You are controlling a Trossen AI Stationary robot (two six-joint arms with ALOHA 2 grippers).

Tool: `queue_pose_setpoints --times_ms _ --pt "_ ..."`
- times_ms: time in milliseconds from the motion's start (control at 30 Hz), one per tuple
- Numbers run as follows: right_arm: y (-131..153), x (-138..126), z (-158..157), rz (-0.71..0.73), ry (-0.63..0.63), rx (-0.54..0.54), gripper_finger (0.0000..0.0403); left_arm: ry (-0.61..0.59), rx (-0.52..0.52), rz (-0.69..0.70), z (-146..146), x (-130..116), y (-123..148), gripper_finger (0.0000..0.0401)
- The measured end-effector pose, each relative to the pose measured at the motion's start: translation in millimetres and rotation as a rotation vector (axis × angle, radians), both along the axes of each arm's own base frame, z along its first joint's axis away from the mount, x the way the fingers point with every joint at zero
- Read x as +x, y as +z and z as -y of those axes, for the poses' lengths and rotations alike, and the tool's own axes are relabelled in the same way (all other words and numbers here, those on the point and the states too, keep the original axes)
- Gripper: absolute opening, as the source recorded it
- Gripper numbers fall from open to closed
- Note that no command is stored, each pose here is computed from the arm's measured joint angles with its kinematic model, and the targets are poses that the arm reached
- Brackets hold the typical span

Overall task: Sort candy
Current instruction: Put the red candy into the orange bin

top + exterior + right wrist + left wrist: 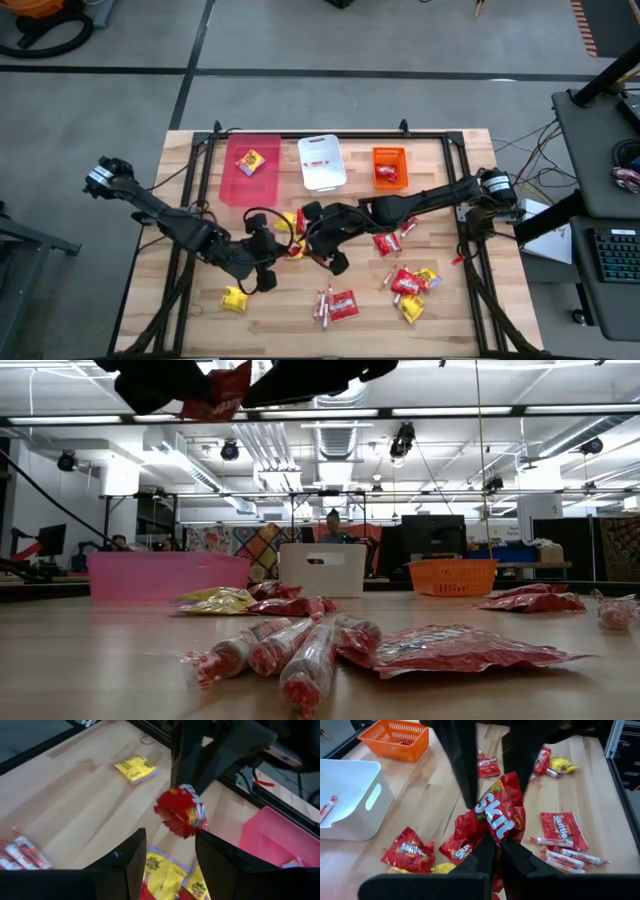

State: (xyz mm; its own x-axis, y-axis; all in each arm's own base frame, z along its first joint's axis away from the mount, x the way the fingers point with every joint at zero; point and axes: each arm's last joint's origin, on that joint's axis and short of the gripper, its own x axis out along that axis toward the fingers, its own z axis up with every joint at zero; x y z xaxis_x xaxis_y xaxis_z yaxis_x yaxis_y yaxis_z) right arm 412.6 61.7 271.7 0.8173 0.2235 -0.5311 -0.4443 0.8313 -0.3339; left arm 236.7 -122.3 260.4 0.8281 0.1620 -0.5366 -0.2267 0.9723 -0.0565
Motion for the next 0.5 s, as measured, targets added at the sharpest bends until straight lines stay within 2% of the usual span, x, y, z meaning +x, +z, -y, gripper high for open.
queue_pose_setpoints --times_ms 300,400,500 --pt "2 0 -4 0.034 0.067 -0.076 0.0142 0.004 -0.004 0.038 1 17 -7 0.0001" --pt "1 0 -5 0.034 0.085 -0.093 0.0115 0.0 0.002 0.045 2 21 -9 0.0001" --pt "1 -1 -5 0.032 0.099 -0.109 0.007 -0.003 0.009 0.048 3 22 -10 0.0001"
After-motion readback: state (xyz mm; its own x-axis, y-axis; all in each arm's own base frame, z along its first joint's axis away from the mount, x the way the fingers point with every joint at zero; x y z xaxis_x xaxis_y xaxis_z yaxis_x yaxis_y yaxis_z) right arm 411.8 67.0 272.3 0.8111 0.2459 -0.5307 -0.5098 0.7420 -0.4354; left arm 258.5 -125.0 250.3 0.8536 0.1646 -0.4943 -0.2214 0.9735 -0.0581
